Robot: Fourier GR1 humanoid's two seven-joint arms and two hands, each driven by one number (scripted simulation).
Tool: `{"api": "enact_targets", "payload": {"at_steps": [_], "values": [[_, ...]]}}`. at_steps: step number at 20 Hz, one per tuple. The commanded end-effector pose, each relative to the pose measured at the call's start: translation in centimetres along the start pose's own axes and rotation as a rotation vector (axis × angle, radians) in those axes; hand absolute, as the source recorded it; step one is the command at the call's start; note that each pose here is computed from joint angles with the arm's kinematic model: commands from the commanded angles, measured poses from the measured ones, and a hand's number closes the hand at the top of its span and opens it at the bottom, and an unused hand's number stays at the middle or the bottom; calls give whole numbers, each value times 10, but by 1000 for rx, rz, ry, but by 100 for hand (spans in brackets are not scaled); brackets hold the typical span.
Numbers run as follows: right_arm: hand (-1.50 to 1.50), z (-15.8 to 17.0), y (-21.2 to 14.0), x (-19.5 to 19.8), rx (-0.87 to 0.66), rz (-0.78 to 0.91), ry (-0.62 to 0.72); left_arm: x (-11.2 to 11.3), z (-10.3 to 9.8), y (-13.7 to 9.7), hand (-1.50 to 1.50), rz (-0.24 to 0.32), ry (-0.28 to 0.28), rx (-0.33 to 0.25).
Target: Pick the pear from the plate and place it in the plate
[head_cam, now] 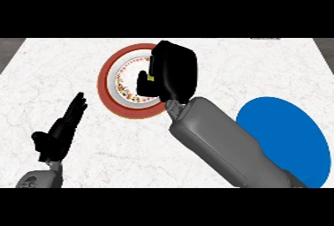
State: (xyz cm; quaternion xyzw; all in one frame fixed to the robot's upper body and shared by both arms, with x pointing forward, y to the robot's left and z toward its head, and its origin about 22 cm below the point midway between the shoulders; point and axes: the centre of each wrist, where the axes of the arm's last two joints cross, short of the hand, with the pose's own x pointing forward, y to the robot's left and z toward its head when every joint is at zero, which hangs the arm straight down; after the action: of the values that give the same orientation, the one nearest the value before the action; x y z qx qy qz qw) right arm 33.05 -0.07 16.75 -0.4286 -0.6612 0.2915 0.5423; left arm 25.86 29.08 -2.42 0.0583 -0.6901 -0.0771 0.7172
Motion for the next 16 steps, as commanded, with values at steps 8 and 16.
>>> {"api": "enact_targets", "payload": {"at_steps": [8, 16], "values": [[150, -37, 35, -1, -109, -191, 144, 4, -6, -5, 0, -8, -11, -48], [-150, -55, 54, -23, -58, -213, 315, 14, -20, -20, 0, -10, -29, -70]]}}
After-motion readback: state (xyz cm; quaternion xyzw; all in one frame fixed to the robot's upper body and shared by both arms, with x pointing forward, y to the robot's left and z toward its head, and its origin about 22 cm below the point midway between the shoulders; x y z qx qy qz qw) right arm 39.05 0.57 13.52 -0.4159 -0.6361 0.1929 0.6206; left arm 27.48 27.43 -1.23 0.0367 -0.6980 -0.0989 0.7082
